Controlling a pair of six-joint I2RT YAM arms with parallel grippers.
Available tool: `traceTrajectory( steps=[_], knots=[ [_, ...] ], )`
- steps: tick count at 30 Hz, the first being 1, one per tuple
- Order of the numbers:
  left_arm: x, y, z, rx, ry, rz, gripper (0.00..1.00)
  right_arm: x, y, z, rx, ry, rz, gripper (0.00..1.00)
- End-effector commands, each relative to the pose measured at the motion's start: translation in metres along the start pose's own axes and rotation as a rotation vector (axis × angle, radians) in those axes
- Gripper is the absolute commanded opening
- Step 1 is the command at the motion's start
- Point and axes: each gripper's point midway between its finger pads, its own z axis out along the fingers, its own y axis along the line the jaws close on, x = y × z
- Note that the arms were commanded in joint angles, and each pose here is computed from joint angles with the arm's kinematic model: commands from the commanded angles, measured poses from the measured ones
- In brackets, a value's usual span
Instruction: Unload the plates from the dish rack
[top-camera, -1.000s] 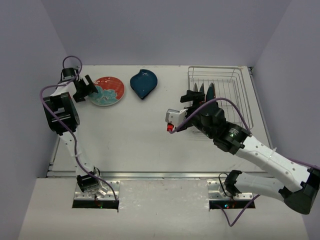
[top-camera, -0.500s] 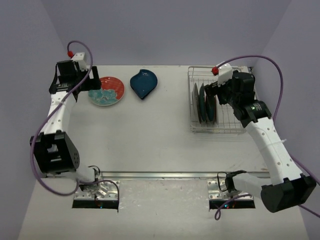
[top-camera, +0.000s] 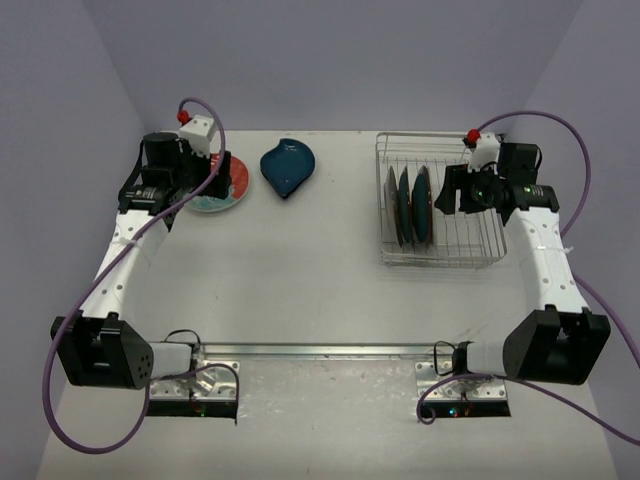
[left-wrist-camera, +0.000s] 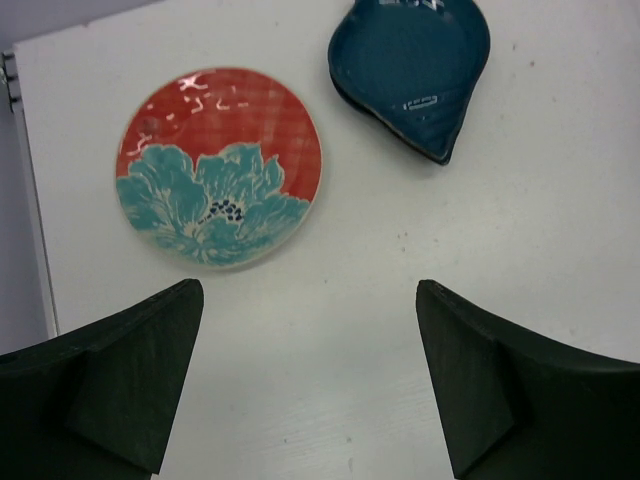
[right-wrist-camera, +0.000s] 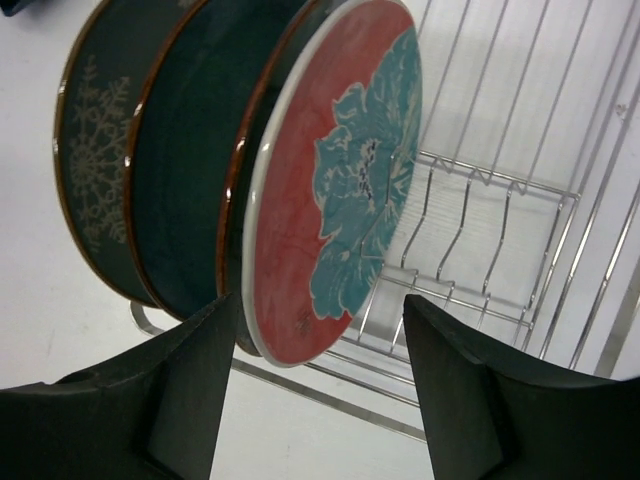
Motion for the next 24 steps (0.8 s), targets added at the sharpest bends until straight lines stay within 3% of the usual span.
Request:
traceTrajectory(
  steps=[1, 9, 15, 24],
  knots=[
    [-0.005, 0.000, -0.003, -0.011, -0.017, 0.017, 0.85, -0.015, 0.017, -0.012, -0.093, -0.060, -0.046, 0.66],
    [-0.003, 0.000, 0.002, -0.011, -0.005, -0.006, 0.86, -0.013, 0.015, -0.012, -0.088, -0.057, -0.069, 0.64],
    [-0.003, 0.000, 0.003, -0.012, -0.002, -0.009, 0.86, -0.013, 0.006, -0.010, -0.061, -0.049, -0.078, 0.55],
    [-0.001, -0.001, 0.005, -0.010, 0.004, -0.024, 0.85, -0.010, 0.003, -0.005, -0.070, -0.039, -0.082, 0.51]
  ],
)
